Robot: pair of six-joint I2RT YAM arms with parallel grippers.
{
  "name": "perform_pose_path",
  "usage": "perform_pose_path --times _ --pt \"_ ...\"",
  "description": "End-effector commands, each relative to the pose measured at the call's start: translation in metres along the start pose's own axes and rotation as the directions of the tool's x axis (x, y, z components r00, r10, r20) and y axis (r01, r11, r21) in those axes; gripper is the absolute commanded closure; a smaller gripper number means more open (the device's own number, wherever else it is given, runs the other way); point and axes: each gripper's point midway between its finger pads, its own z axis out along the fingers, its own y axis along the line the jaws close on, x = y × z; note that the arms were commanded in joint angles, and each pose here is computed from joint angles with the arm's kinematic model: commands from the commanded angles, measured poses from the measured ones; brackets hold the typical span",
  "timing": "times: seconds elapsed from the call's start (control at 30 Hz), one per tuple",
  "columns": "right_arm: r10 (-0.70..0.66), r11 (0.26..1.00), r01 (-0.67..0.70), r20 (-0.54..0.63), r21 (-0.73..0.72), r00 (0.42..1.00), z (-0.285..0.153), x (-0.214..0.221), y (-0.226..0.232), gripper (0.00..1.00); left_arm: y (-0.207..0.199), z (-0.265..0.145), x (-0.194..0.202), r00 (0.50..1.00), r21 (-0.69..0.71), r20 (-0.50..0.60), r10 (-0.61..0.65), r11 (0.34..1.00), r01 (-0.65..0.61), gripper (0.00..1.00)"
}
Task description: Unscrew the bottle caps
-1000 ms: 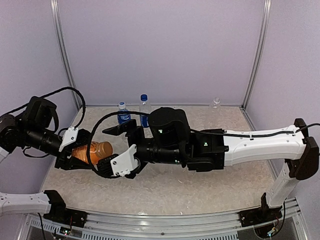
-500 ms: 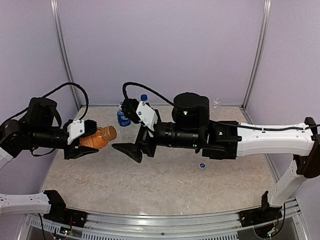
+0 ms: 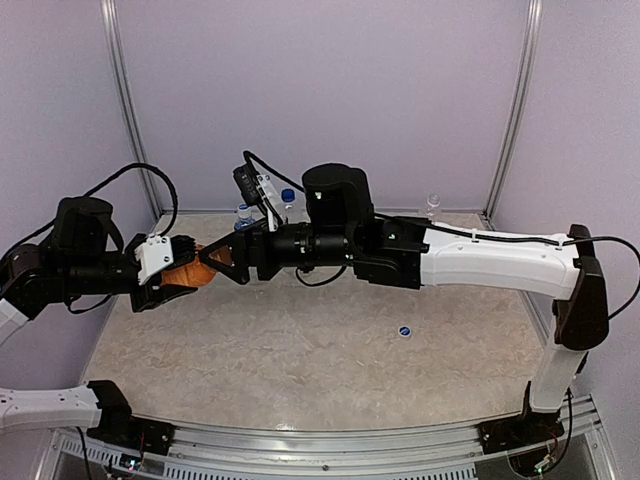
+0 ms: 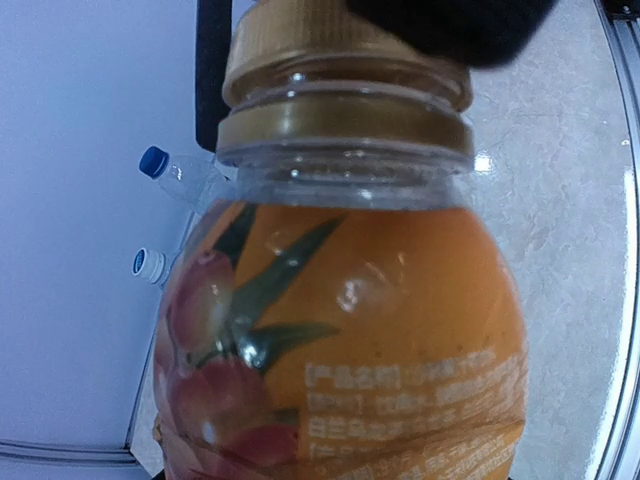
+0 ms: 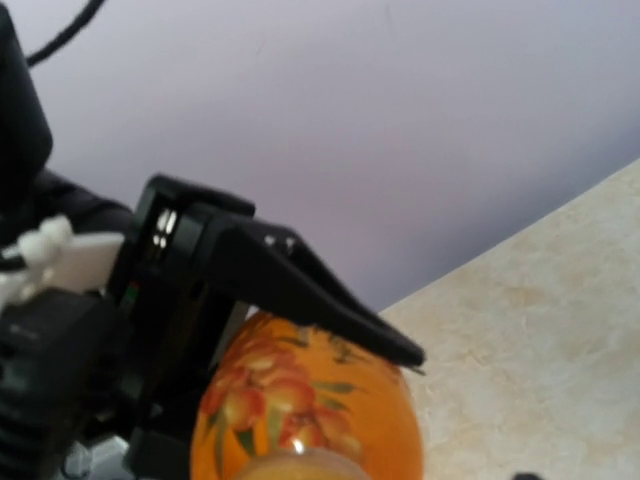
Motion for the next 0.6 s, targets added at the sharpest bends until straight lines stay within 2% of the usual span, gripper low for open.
perform_pose_path --times 0.0,0.07,0.2,0.33,0.43,0.47,0.57 --pt "0.056 0.997 -0.06 -0.072 -0.049 0.996 0.006 0.012 0.005 0.34 0.001 0.001 -0.002 1.0 -0.017 0.013 0.021 1.0 -0.021 0.77" --pt "0.06 0.996 -0.066 -0.086 -0.063 0.994 0.006 0.017 0.006 0.54 0.002 0.001 -0.003 1.0 -0.02 0.014 0.025 1.0 -0.025 0.77" --pt "0.04 0.997 -0.044 -0.064 -0.068 0.997 0.002 0.013 0.006 1.0 0.002 0.001 -0.002 1.0 -0.02 0.01 0.026 0.999 -0.025 0.77" --pt "-0.042 0.999 0.04 -0.087 -0.026 0.995 -0.006 0.018 0.001 1.0 -0.01 -0.001 0.0 1.0 0.038 0.01 0.023 0.999 -0.023 0.77" --pt "-0.237 0.971 0.236 -0.137 -0.024 0.962 -0.016 0.033 0.006 1.0 -0.036 -0.007 0.005 1.0 0.169 0.002 0.023 0.985 -0.023 0.78" --pt "-0.321 0.947 0.321 -0.154 -0.031 0.934 -0.02 0.04 0.011 1.0 -0.047 -0.011 0.008 1.0 0.228 -0.003 0.018 0.973 -0.017 0.78" --pt "-0.606 0.794 0.599 -0.199 -0.101 0.77 -0.034 0.067 0.031 1.0 -0.08 -0.028 0.009 1.0 0.401 0.0 -0.006 0.916 0.005 0.8"
